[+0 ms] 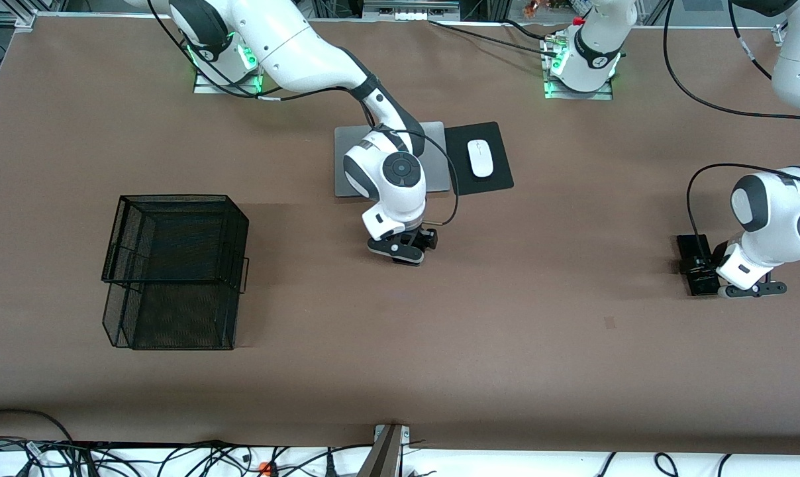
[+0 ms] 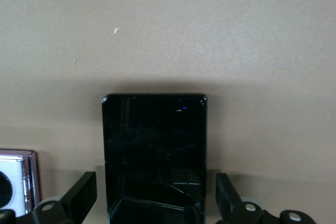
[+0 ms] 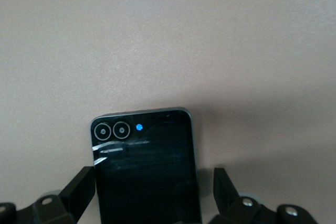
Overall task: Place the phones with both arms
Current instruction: 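Grasp the flip phone with the right gripper while the left grasps the tall phone, then carry the flip phone to the basket while the left gripper carries the tall phone, then drop the flip phone in the basket while the left gripper sets down the tall phone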
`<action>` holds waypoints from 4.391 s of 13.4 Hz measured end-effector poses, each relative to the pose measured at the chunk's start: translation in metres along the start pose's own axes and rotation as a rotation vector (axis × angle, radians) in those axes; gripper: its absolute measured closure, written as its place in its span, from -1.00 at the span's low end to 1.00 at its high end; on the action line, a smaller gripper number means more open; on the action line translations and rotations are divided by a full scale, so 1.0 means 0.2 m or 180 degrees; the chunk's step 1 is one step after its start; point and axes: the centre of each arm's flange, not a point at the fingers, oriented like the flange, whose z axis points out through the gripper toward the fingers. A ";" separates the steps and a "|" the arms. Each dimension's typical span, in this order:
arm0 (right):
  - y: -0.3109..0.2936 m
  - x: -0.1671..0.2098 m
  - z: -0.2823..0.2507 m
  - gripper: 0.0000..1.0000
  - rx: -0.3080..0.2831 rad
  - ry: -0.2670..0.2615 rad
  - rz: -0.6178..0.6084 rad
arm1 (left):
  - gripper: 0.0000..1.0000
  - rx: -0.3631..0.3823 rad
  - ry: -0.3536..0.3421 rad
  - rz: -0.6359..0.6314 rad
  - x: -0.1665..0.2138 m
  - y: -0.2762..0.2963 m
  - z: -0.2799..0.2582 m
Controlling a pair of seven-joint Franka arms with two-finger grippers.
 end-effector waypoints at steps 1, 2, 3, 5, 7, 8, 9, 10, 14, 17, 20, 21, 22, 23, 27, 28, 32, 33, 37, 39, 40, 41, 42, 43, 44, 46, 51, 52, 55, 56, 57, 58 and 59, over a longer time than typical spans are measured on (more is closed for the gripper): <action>0.00 -0.01 0.02 -1.00 0.0007 0.0008 -0.0010 | -1.00 -0.0006 -0.0008 -0.0015 0.00 0.00 0.01; 0.00 -0.01 0.03 -1.00 0.0013 0.0013 -0.0017 | -1.00 -0.0011 -0.0012 -0.0024 0.00 0.00 0.01; 0.00 -0.01 0.03 -1.00 0.0012 0.0018 -0.0021 | -0.85 -0.0017 -0.0011 -0.0025 0.00 0.01 0.01; 0.00 -0.01 0.03 -0.87 0.0013 0.0024 -0.0025 | -0.72 -0.0022 -0.0006 -0.0021 0.00 0.01 0.01; -0.01 0.01 -0.01 -0.64 0.0038 0.0045 -0.0030 | -0.59 -0.0025 -0.0004 -0.0014 0.00 0.02 0.01; -0.01 0.01 0.00 -0.61 0.0042 0.0050 -0.0029 | -0.59 -0.0025 -0.0003 -0.0001 0.00 0.02 0.01; 0.00 0.02 -0.01 -0.61 0.0043 0.0058 -0.0027 | -0.59 -0.0025 -0.0003 0.0017 0.00 0.02 0.00; 0.00 0.04 -0.02 -0.61 0.0045 0.0069 -0.0026 | -0.59 -0.0027 -0.0016 0.0033 0.01 0.02 0.00; -0.02 0.15 -0.31 -0.61 -0.0065 0.0080 -0.0013 | -0.59 -0.0092 -0.0393 0.0174 0.07 0.16 -0.18; -0.04 0.19 -0.72 -0.61 -0.0187 0.0015 -0.0014 | -0.59 -0.0130 -0.0600 0.0322 0.16 0.31 -0.49; 0.02 0.22 -1.09 -0.61 -0.0298 -0.0096 -0.0123 | -0.59 -0.0196 -0.0651 0.0463 0.22 0.49 -0.77; 0.07 0.27 -1.20 -0.61 -0.0305 -0.0165 -0.0189 | -0.59 -0.0231 -0.0650 0.0514 0.23 0.58 -0.85; 0.15 0.33 -1.30 -0.61 -0.0311 -0.0242 -0.0285 | -0.59 -0.0278 -0.0630 0.0595 0.24 0.69 -0.94; 0.24 0.39 -1.39 -0.61 -0.0344 -0.0320 -0.0390 | -0.59 -0.0335 -0.0597 0.0694 0.24 0.81 -1.01; 0.74 0.68 -1.55 -0.61 -0.0530 -0.0515 -0.0724 | -0.59 -0.0459 -0.0534 0.0894 0.15 1.41 -1.19; 0.89 0.74 -1.55 -0.61 -0.0558 -0.0548 -0.0793 | -0.59 -0.0447 -0.0552 0.0922 0.11 1.59 -1.19; 1.62 0.91 -1.55 -0.61 -0.0482 -0.0674 -0.1004 | -0.59 -0.0455 -0.0462 0.0659 -0.12 2.37 -1.13; 1.81 0.94 -1.54 -0.61 -0.0424 -0.0666 -0.1069 | -0.59 -0.0510 -0.0416 0.0581 -0.17 2.52 -1.10; 2.39 1.03 -1.38 -0.61 -0.0258 -0.0544 -0.1228 | -0.59 -0.0789 -0.0150 0.0421 -0.28 2.95 -0.85; 2.50 1.02 -1.22 -0.61 -0.0133 -0.0448 -0.1198 | -0.59 -0.0790 -0.0041 0.0343 -0.33 3.08 -0.67; 2.55 1.02 -1.13 -0.61 -0.0071 -0.0452 -0.1158 | -0.59 -0.0732 -0.0007 0.0279 -0.38 3.15 -0.59; 2.59 1.03 -1.05 -0.61 -0.0027 -0.0465 -0.1111 | -0.59 -0.0639 0.0026 0.0222 -0.44 3.23 -0.51; 2.63 1.05 -0.97 -0.61 -0.0019 -0.0457 -0.1076 | -0.59 -0.0553 0.0073 0.0197 -0.51 3.31 -0.45; 2.66 1.07 -0.89 -0.61 -0.0042 -0.0451 -0.1037 | -0.59 -0.0498 0.0132 0.0192 -0.57 3.37 -0.41; 2.70 1.08 -0.83 -0.61 -0.0065 -0.0462 -0.0987 | -0.59 -0.0471 0.0171 0.0192 -0.61 3.42 -0.37; 2.72 1.08 -0.75 -0.61 -0.0058 -0.0498 -0.0896 | -0.59 -0.0441 0.0172 0.0184 -0.63 3.44 -0.31; 2.70 1.12 -0.77 -1.00 0.0001 -0.0438 -0.0837 | -1.00 -0.0442 0.0193 0.0136 -0.59 3.41 -0.29; 2.68 1.14 -0.79 -1.00 0.0010 -0.0421 -0.0847 | -1.00 -0.0458 0.0220 0.0115 -0.56 3.40 -0.33; 2.63 1.19 -0.90 -1.00 0.0076 -0.0519 -0.0900 | -1.00 -0.0310 0.0220 -0.0044 -0.42 3.25 -0.59; 2.61 1.21 -0.96 -1.00 0.0109 -0.0587 -0.0922 | -1.00 -0.0224 0.0209 -0.0120 -0.37 3.16 -0.72; 2.59 1.23 -1.04 -1.00 0.0130 -0.0661 -0.0948 | -1.00 -0.0134 0.0194 -0.0194 -0.32 3.05 -0.87; 2.56 1.26 -1.14 -1.00 0.0121 -0.0729 -0.0954 | -1.00 -0.0032 0.0162 -0.0246 -0.28 2.93 -1.00; 2.53 1.29 -1.27 -1.00 0.0078 -0.0790 -0.0936 | -1.00 0.0080 0.0103 -0.0255 -0.25 2.80 -1.09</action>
